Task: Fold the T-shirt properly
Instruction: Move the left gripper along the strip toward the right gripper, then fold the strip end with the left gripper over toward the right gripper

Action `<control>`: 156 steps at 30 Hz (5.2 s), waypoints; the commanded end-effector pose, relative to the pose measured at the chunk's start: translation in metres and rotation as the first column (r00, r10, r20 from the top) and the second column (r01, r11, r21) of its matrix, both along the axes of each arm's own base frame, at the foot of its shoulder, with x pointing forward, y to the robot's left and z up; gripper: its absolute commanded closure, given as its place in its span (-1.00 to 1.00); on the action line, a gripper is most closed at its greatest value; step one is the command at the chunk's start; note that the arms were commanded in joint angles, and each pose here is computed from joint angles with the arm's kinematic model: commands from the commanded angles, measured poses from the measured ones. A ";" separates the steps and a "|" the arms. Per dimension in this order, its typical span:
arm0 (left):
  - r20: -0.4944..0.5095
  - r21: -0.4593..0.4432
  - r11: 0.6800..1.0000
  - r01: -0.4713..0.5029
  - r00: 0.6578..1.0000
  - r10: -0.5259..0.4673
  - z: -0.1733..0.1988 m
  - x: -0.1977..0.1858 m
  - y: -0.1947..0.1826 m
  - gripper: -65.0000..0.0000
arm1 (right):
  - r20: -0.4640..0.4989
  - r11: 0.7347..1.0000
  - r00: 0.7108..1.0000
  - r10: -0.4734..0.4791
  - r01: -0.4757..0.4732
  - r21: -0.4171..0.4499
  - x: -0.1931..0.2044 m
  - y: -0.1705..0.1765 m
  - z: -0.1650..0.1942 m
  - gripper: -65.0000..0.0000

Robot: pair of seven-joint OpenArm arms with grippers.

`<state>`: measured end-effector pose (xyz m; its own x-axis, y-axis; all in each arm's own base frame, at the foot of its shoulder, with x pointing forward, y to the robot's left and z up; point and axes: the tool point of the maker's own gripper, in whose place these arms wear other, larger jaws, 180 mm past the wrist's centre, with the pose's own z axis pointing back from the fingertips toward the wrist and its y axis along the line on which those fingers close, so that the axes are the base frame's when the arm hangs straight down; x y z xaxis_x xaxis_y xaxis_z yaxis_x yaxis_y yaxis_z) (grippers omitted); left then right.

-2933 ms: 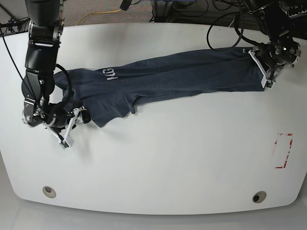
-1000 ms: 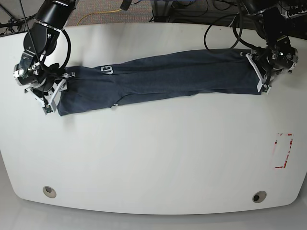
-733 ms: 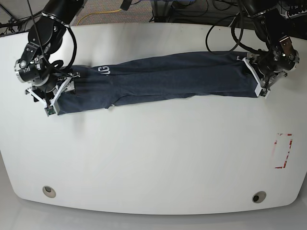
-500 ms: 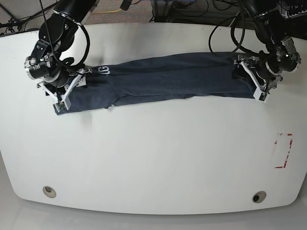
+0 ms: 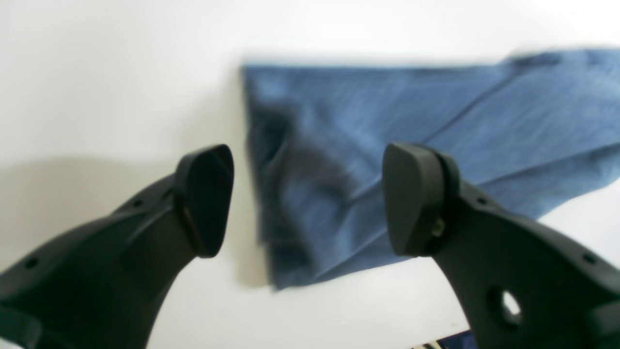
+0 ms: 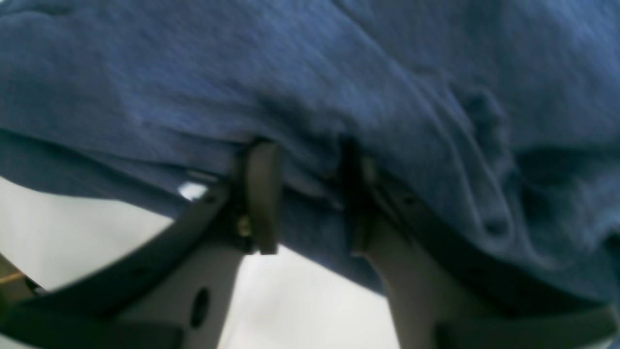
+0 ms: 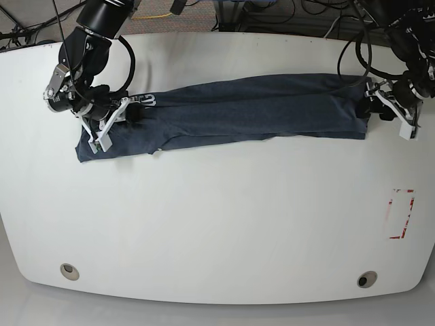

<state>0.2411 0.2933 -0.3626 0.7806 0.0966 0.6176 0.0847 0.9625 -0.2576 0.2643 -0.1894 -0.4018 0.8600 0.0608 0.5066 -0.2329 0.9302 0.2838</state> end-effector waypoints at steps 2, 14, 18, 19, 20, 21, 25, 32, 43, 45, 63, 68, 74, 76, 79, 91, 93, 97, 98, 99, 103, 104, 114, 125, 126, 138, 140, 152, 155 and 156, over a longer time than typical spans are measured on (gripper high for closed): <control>0.010 -0.040 0.999 -0.029 1.000 0.030 -0.002 0.003 0.010 -0.35 | 0.014 1.000 1.000 -0.007 0.007 -0.007 0.007 -0.012 0.004 0.47; -0.081 -0.105 0.994 -0.016 0.997 0.008 -0.032 -0.006 -0.002 -0.35 | 0.000 1.000 1.000 -0.009 0.009 -0.005 0.002 -0.013 0.000 0.48; -0.122 -0.134 0.990 0.031 0.991 -0.048 -0.045 -0.007 -0.020 -0.34 | 0.000 1.000 1.000 -0.008 0.008 -0.010 0.000 -0.013 0.000 0.48; -0.130 -0.144 0.989 0.039 0.990 -0.058 -0.048 -0.008 -0.024 -0.34 | 0.005 1.000 1.000 -0.007 0.007 -0.010 0.000 -0.012 0.001 0.48; -0.136 -0.149 0.988 0.048 0.988 -0.069 -0.050 -0.008 -0.028 -0.33 | 0.007 1.000 1.000 -0.006 0.007 -0.012 0.000 -0.013 0.002 0.48; -0.139 -0.153 0.987 0.053 0.987 -0.074 -0.051 -0.008 -0.029 -0.33 | 0.011 1.000 1.000 -0.006 0.006 -0.014 0.001 -0.013 0.003 0.48; -0.138 -0.155 0.986 0.054 0.987 -0.076 -0.051 -0.008 -0.031 0.07 | 0.015 1.000 1.000 -0.005 0.005 -0.019 0.001 -0.014 0.004 0.49; -0.038 -0.111 0.992 0.064 0.997 -0.068 -0.029 0.008 -0.028 0.89 | 0.005 1.000 1.000 -0.007 0.007 -0.023 -0.001 -0.015 0.002 0.88; 0.127 0.127 0.943 0.307 0.938 -0.322 0.055 0.025 -0.100 0.87 | -0.004 1.000 1.000 -0.005 0.005 -0.025 -0.005 -0.015 0.000 1.00; 0.149 0.110 0.920 0.376 0.909 -0.389 0.057 0.031 -0.132 0.87 | -0.005 1.000 1.000 -0.005 0.005 -0.023 -0.005 -0.014 -0.001 1.00; 0.074 0.002 0.823 0.569 0.820 -0.567 0.018 0.038 -0.270 0.87 | -0.007 1.000 1.000 -0.005 0.005 -0.025 -0.007 -0.014 -0.001 1.00; 0.066 -0.035 0.814 0.579 0.814 -0.576 0.009 0.038 -0.278 0.87 | -0.009 1.000 1.000 -0.006 0.006 -0.023 -0.008 -0.014 -0.002 1.00; 0.077 -0.031 0.790 0.612 0.790 -0.608 0.013 0.048 -0.290 0.87 | 0.005 1.000 1.000 -0.009 0.009 -0.018 -0.006 -0.013 -0.001 1.00; 0.077 -0.030 0.777 0.628 0.777 -0.625 0.013 0.047 -0.296 0.87 | 0.003 1.000 1.000 -0.010 0.010 -0.015 -0.006 -0.012 -0.002 1.00; 0.100 -0.030 0.747 0.664 0.746 -0.659 0.017 0.052 -0.312 0.87 | 0.008 1.000 1.000 -0.010 0.010 -0.016 -0.005 -0.013 -0.001 1.00; 0.105 -0.022 0.676 0.736 0.674 -0.731 0.020 0.052 -0.339 0.68 | 0.008 1.000 1.000 -0.010 0.010 -0.016 -0.005 -0.013 -0.001 0.99; 0.108 -0.014 0.659 0.752 0.657 -0.746 0.021 0.051 -0.344 0.45 | 0.007 1.000 1.000 -0.010 0.010 -0.016 -0.005 -0.013 -0.001 0.99; 0.119 -0.002 0.647 0.763 0.642 -0.757 0.026 0.053 -0.349 0.21 | 0.007 1.000 1.000 -0.010 0.010 -0.015 -0.005 -0.012 -0.001 0.99; 0.124 0.007 0.644 0.765 0.639 -0.759 0.029 0.056 -0.349 0.21 | 0.008 1.000 1.000 -0.010 0.011 -0.015 -0.005 -0.012 -0.001 0.99; 0.130 0.014 0.635 0.773 0.628 -0.767 0.031 0.057 -0.352 0.20 | 0.008 1.000 1.000 -0.010 0.011 -0.015 -0.005 -0.012 -0.001 0.99; 0.170 0.045 0.559 0.828 0.545 -0.821 0.047 0.052 -0.377 0.20 | 0.010 1.000 1.000 -0.013 0.013 -0.017 -0.005 -0.013 0.000 1.00; 0.183 0.056 0.549 0.834 0.532 -0.827 0.053 0.052 -0.380 0.20 | 0.010 1.000 1.000 -0.013 0.013 -0.019 -0.005 -0.014 0.000 1.00; 0.319 0.214 0.558 0.802 0.483 -0.816 0.114 0.069 -0.379 0.20 | 0.055 0.999 0.998 -0.009 0.011 -0.041 0.002 -0.017 0.014 0.98; 0.134 0.320 0.647 0.692 0.643 -0.754 0.067 0.070 -0.275 0.21 | 0.195 0.989 0.980 0.037 -0.008 -0.146 0.023 -0.018 0.068 0.98; 0.111 0.320 0.649 0.691 0.652 -0.750 0.060 0.066 -0.267 0.21 | 0.208 0.988 0.977 0.041 -0.008 -0.156 0.024 -0.019 0.072 0.98; 0.059 0.334 0.667 0.666 0.691 -0.720 0.022 0.041 -0.236 0.21 | 0.265 0.983 0.960 -0.092 0.131 -0.132 0.039 -0.057 0.089 0.17; 0.033 0.334 0.667 0.666 0.699 -0.714 0.011 0.040 -0.233 0.21 | 0.246 0.975 0.963 -0.110 0.153 -0.161 0.035 -0.074 0.091 -0.18; 0.026 0.242 0.706 0.666 0.723 -0.690 -0.022 0.039 -0.233 0.21 | 0.208 0.948 0.931 -0.299 0.315 -0.047 0.014 -0.132 0.078 -0.38; 0.000 0.217 0.711 0.669 0.728 -0.685 -0.033 0.036 -0.231 0.21 | 0.140 0.929 0.919 -0.369 0.368 0.034 0.018 -0.153 0.061 -0.39; -0.005 0.214 0.712 0.669 0.729 -0.684 -0.035 0.036 -0.230 0.21 | 0.126 0.924 0.916 -0.382 0.377 0.062 0.020 -0.156 0.056 -0.39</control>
<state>0.2704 0.0638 -0.4023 0.5556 -0.5758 0.5998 0.7429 0.6678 -0.0470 0.2603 -0.3352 -0.3624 0.7932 -0.2524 0.5541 0.1153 0.9558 0.2703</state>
